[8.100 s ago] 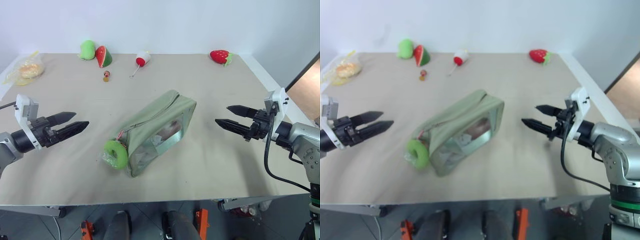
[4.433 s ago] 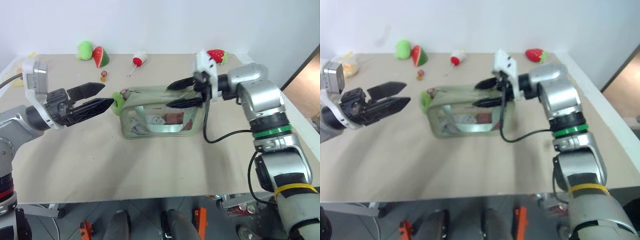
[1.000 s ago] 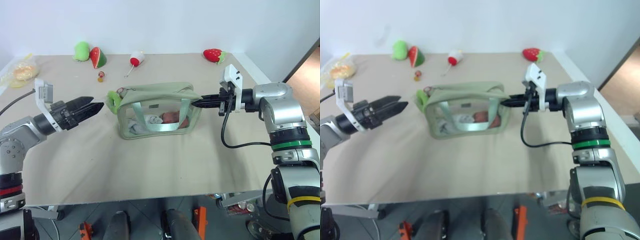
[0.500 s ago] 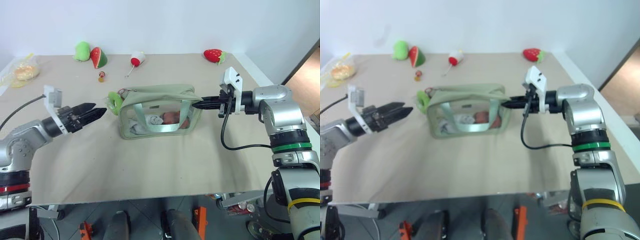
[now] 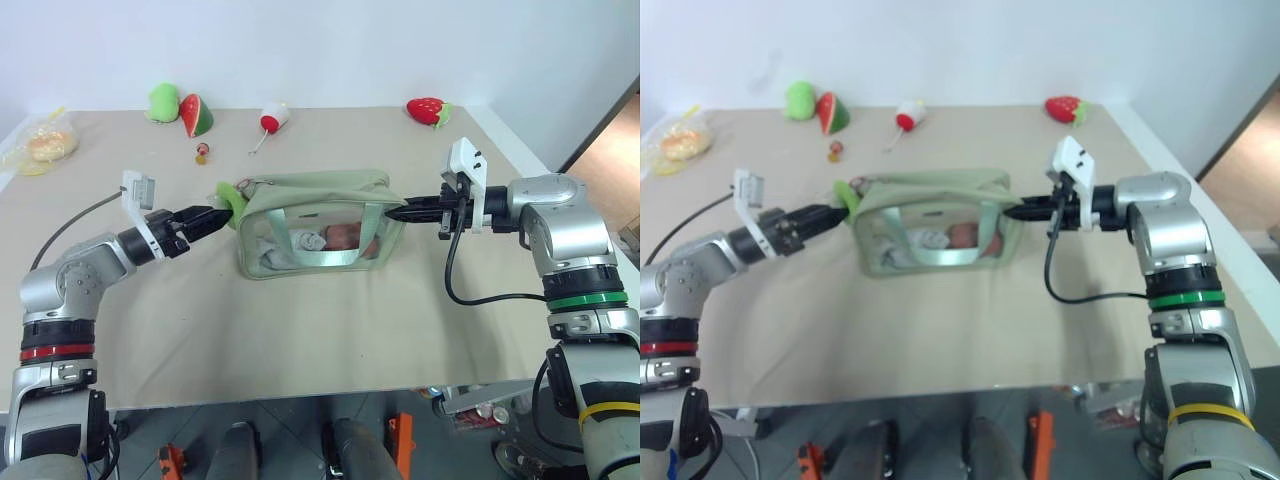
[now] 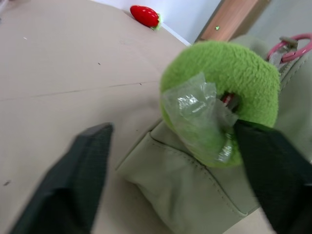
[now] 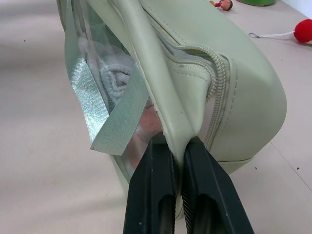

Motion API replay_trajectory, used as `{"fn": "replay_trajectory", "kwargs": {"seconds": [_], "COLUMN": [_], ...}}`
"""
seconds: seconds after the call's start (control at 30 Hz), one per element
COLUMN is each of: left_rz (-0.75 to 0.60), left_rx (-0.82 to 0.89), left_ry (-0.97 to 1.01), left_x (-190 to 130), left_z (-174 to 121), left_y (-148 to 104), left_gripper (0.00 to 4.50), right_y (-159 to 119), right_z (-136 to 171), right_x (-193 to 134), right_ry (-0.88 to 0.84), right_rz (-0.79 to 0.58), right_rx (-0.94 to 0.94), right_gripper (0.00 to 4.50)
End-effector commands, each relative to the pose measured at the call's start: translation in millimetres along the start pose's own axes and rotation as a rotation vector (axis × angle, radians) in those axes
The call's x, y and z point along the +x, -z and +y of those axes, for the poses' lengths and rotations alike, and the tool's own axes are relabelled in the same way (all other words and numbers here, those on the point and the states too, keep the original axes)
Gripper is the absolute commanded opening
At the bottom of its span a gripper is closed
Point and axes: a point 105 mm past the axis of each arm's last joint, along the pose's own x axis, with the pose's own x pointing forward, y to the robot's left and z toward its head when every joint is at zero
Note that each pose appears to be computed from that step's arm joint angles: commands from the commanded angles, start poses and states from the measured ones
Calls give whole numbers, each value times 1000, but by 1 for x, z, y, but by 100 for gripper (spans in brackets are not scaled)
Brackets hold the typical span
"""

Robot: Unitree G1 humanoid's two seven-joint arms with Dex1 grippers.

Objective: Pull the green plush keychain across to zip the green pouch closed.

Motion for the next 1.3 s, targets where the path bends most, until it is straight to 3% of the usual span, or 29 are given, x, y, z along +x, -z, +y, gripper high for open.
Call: {"fn": "replay_trajectory", "kwargs": {"seconds": [0.03, 0.27, 0.47, 0.73, 0.9, 1.13, 1.3], "left_rz": [-35, -37, -57, -175, -214, -134, -57], "left_rx": [24, 25, 62, 154, 252, 397, 463], "left_ry": [36, 82, 84, 66, 107, 233, 293], "left_x": [4, 7, 4, 2, 12, 53, 77], "left_z": [-8, -17, -20, -24, -43, -82, -97], "left_y": [-15, -15, -22, -65, -98, -98, -84], "left_gripper": [239, 6, 6, 6, 6, 6, 6], "right_y": [-10, -10, -9, -9, -10, -10, -10], "right_z": [-2, -1, -1, -1, -1, -2, 0], "right_x": [-7, -5, -3, -1, 0, -2, -4], "right_ry": [25, 23, 22, 20, 22, 34, 42], "right_rz": [-15, -23, -28, -29, -32, -34, -37], "right_rx": [-37, -35, -34, -36, -38, -38, -36], "right_gripper": [0, 0, 0, 0, 0, 0, 0]}}
